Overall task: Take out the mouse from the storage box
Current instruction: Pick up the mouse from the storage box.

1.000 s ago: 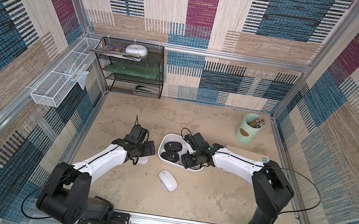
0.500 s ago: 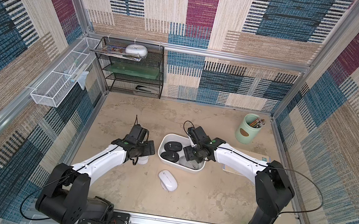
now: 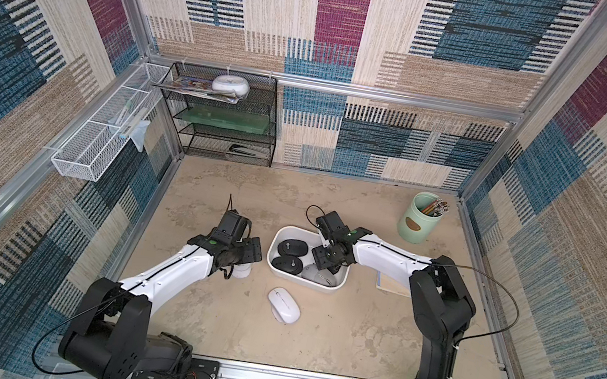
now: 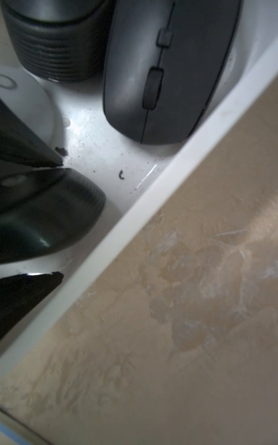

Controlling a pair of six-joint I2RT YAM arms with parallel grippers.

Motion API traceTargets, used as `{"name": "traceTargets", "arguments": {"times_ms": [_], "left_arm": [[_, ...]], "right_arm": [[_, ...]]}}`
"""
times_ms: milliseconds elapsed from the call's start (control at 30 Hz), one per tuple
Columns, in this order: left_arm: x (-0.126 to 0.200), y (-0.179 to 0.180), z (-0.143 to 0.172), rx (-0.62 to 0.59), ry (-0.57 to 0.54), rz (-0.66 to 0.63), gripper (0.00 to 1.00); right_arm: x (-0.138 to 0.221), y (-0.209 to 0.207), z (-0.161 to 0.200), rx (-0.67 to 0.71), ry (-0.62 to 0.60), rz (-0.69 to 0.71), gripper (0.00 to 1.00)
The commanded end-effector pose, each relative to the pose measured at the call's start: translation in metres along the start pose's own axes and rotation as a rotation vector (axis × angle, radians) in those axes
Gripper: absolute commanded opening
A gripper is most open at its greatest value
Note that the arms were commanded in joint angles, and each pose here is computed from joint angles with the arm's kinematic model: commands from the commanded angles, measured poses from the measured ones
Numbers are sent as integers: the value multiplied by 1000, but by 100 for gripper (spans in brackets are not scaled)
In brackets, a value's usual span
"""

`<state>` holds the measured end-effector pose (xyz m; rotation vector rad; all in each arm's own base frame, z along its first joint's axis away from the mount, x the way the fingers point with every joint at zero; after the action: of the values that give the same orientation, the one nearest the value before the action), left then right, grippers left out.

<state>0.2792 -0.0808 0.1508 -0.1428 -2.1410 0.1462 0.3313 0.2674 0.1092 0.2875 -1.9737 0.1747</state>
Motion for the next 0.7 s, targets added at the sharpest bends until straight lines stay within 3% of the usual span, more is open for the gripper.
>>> {"name": "traceTargets", "arguments": {"times_ms": [0,200,433,667], "left_arm": [[0,0,1,-2,2,3,90],[-1,0,1,0,2,1,90],[-2,1,1,-1,7,-2,90],[-3,1,1,0,10,-4,89]], "right_arm": [[-7,-3,8,19,53,15,71],[-9,0,7,14,54,-6,58],[1,6,2,-13,37,-67,36],[11,8,-5,-43,7,-99,24]]}}
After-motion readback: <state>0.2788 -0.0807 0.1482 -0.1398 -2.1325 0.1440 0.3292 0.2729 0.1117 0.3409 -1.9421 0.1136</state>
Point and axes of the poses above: each gripper's point midway between its finger pads, its own x axis back along the fingers, its own y axis along the line the jaws close on, z = x × y, the point moved 8 cm from there along x, back along the fingers, and after that the axes turned 15 degrees about -x, right-handed, at the moved point
